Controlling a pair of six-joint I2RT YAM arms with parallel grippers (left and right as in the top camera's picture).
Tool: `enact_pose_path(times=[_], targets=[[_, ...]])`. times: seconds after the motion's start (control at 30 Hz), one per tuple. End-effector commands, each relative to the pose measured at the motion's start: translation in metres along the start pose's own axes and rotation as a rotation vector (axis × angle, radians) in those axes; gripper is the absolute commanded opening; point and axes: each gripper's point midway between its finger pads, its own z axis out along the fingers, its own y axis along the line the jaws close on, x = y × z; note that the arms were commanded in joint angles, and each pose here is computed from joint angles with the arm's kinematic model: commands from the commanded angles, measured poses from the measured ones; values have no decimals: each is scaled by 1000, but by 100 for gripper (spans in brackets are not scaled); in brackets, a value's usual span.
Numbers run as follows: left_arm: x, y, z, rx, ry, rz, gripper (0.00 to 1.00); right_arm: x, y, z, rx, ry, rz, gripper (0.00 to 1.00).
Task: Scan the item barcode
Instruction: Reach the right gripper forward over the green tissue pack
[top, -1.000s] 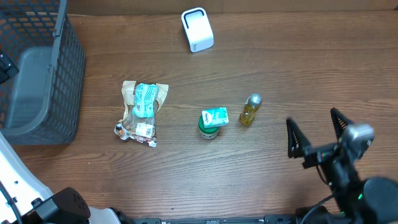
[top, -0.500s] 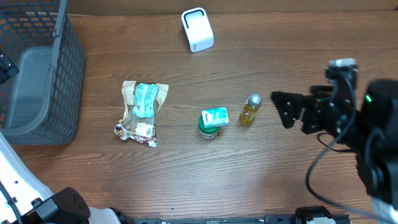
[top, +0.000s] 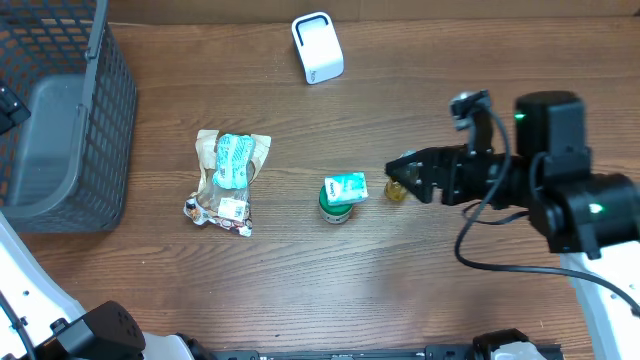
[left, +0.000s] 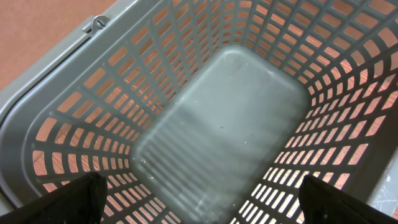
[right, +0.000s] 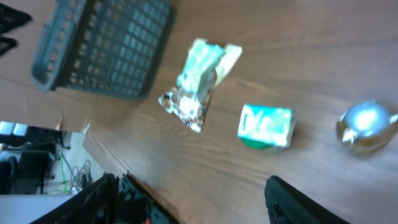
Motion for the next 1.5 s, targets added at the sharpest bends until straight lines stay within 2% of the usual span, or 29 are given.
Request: enact_pose_path(times=[0.0, 0.27, 0.43, 0.73, 0.8, 0.83, 0.87, 1.07, 1.1, 1.33, 1.47], targets=[[-4, -2, 0, 10, -7, 20, 99, 1, 1, 10, 100, -2, 50, 72], [-4, -2, 0, 10, -8, 20, 100, 26, 14, 49, 288, 31, 64, 73], [-4, -2, 0, 10, -8, 20, 100, 44, 21, 83, 340, 92, 75, 73], [-4, -2, 0, 10, -8, 20, 99, 68, 2, 135, 430, 229, 81, 77], [-4, -2, 0, 10, -8, 20, 100, 70, -1, 141, 441, 243, 84, 84], [-4, -2, 0, 9, -8, 20, 100, 71, -3, 144, 446, 248, 85, 95], [-4, -2, 0, 9, -8, 20, 100, 72, -4, 145, 450, 253, 85, 100], [-4, -2, 0, 10, -8, 20, 99, 71, -4, 148, 447, 248, 84, 100], [-4, -2, 0, 10, -8, 20, 100, 71, -4, 148, 448, 248, 83, 98], [-4, -2, 0, 10, -8, 20, 100, 66, -10, 146, 485, 214, 108, 63], [-4, -2, 0, 9, -8, 20, 100, 61, -17, 144, 529, 167, 155, 55]])
